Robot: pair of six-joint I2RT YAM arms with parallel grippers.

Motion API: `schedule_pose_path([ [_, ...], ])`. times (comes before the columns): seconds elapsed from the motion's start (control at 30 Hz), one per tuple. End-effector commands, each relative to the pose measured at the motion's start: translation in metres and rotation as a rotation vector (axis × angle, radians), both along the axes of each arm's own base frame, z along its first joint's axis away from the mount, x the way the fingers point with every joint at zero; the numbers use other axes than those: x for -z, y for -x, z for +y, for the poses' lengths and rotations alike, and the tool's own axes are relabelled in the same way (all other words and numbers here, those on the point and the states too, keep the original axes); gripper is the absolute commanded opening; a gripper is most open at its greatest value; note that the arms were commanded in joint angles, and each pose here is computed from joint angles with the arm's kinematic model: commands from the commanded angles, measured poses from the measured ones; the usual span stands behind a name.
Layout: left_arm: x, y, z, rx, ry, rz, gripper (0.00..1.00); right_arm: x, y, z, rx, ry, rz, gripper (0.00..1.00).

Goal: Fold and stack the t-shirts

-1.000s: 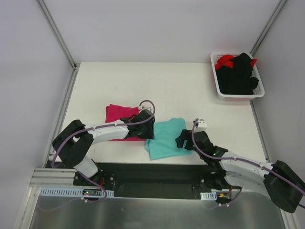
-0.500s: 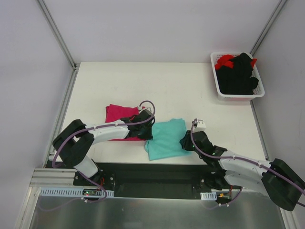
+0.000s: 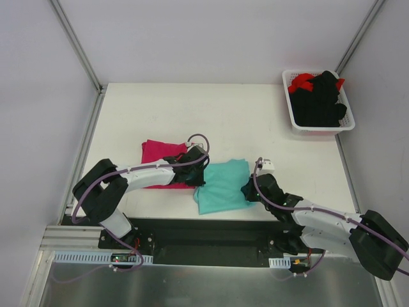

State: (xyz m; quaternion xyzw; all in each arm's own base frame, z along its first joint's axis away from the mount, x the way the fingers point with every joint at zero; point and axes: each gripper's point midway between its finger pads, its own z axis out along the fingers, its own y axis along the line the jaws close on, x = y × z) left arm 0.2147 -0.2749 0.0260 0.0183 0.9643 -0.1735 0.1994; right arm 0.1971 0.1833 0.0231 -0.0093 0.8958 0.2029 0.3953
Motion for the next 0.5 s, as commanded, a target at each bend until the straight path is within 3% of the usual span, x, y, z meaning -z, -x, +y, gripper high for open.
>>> schedule_pose_path([
  [0.0, -0.018, -0.009, 0.0, 0.004, -0.02, -0.059, 0.0, -0.019, -0.01, 0.005, 0.001, -0.003, -0.039, 0.0],
  [0.47, -0.055, -0.036, 0.007, -0.022, -0.023, -0.131, 0.0, -0.062, -0.033, 0.015, -0.002, 0.052, -0.101, 0.0],
])
